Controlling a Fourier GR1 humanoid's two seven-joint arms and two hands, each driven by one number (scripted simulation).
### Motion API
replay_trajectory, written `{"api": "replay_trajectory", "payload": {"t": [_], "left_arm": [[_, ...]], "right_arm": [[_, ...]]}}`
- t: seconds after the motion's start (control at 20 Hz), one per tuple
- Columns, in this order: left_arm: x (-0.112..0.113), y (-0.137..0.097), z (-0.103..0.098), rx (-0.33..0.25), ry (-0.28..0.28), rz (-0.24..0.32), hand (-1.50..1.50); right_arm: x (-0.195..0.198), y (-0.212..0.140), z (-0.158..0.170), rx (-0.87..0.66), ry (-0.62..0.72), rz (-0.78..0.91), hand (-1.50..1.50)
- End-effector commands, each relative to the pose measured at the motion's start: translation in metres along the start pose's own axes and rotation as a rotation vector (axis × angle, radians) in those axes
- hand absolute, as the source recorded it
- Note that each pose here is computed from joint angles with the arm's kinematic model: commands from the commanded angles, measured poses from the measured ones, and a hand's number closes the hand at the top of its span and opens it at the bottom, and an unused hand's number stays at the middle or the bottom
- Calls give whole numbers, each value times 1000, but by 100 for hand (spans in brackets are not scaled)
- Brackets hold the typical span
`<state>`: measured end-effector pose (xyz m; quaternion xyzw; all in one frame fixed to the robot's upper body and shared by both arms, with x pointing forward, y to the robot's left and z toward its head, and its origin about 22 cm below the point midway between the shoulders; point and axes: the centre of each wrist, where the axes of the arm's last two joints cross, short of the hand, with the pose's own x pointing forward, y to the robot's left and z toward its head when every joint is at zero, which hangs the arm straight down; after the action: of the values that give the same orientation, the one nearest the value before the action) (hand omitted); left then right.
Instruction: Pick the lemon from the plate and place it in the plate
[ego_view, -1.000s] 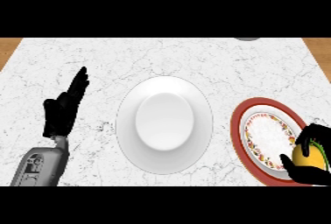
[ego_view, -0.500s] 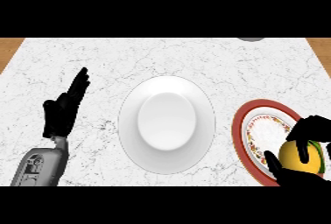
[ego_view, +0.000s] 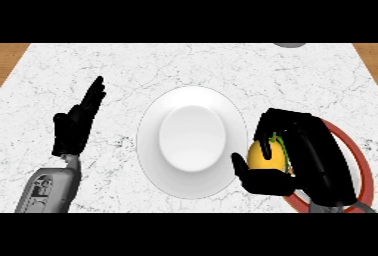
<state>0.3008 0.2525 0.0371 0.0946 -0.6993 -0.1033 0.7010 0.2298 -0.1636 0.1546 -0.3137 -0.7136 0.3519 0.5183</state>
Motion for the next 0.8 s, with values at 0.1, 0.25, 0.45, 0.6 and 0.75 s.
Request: {"api": "replay_trajectory", "payload": {"t": [0.1,0.25,0.45,0.6,0.75], "left_arm": [[27,-19,3,-1,-8,14,0],[-5,-3,3,-25,6,11,0],[2,-10,-11,5,-7,3,0],[1,-2,2,0,-13,1,0],[6,0,-17,-8,-9,1,0]], "right_arm": [[25,44,-37,59,-30,-50,150],[47,89,-52,92,2,10,150],[48,116,-69,154,12,200,150],[30,140,-70,202,144,108,150],[16,172,-65,228,187,43,-150]]}}
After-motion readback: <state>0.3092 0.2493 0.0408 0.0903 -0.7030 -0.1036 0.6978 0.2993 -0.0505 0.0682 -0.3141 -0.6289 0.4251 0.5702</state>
